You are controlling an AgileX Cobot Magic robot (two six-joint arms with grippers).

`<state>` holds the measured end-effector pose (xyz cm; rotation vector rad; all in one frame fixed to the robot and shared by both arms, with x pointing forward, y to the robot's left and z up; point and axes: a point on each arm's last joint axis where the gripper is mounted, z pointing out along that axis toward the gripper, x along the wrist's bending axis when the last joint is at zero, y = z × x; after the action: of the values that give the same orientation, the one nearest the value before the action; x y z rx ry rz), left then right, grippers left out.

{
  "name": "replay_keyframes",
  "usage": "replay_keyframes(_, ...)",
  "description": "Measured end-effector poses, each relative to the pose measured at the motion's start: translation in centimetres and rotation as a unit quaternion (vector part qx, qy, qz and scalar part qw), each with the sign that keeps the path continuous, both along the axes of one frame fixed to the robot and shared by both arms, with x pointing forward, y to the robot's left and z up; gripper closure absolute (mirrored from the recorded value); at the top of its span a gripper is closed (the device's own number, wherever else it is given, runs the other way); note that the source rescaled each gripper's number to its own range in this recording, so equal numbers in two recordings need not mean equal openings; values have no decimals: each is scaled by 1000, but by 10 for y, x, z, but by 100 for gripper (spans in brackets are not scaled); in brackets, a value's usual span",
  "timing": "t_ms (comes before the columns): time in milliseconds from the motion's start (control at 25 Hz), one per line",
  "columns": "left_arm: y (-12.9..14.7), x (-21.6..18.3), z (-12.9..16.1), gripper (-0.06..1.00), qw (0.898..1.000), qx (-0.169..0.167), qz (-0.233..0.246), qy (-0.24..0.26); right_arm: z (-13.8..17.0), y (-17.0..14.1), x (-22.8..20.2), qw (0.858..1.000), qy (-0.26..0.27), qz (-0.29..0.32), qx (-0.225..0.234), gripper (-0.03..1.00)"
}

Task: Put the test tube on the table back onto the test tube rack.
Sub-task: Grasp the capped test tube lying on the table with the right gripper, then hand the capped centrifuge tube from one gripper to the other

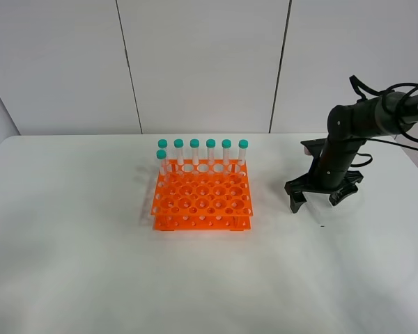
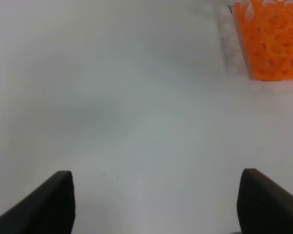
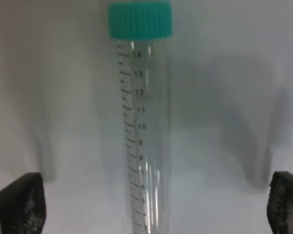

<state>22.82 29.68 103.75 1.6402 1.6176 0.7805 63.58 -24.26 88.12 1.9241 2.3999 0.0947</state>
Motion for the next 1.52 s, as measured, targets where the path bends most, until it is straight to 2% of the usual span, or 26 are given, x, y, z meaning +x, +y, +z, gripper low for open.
replay_keyframes(160,0,0,0,0,1000,0,0,0,-8,0,-1,1000,12,1,-3,-1)
replay_keyframes(240,0,0,0,0,1000,0,0,0,-8,0,-1,1000,12,4,-5,4)
replay_keyframes(280,0,0,0,0,1000,0,0,0,-8,1,-1,1000,12,5,-5,12)
replay_keyframes(360,0,0,0,0,1000,0,0,0,-8,2,-1,1000,12,7,-6,37)
replay_keyframes(480,0,0,0,0,1000,0,0,0,-8,2,-1,1000,12,8,-7,93)
replay_keyframes(520,0,0,0,0,1000,0,0,0,-8,2,-1,1000,11,8,-7,97)
replay_keyframes(560,0,0,0,0,1000,0,0,0,-8,2,-1,1000,12,9,-8,93)
replay_keyframes(800,0,0,0,0,1000,0,0,0,-1,2,-1,1000,2,10,-8,94)
replay_keyframes(960,0,0,0,0,1000,0,0,0,58,1,-3,998,-55,17,-6,94)
replay_keyframes(1000,0,0,0,0,1000,0,0,0,58,1,-3,998,-55,17,-6,94)
replay_keyframes(1040,0,0,0,0,1000,0,0,0,75,0,-6,997,-68,20,-7,94)
replay_keyframes(1360,0,0,0,0,1000,0,0,0,187,-8,-53,985,-173,20,2,94)
replay_keyframes(1520,0,0,0,0,1000,0,0,0,200,-13,-99,982,-185,16,17,94)
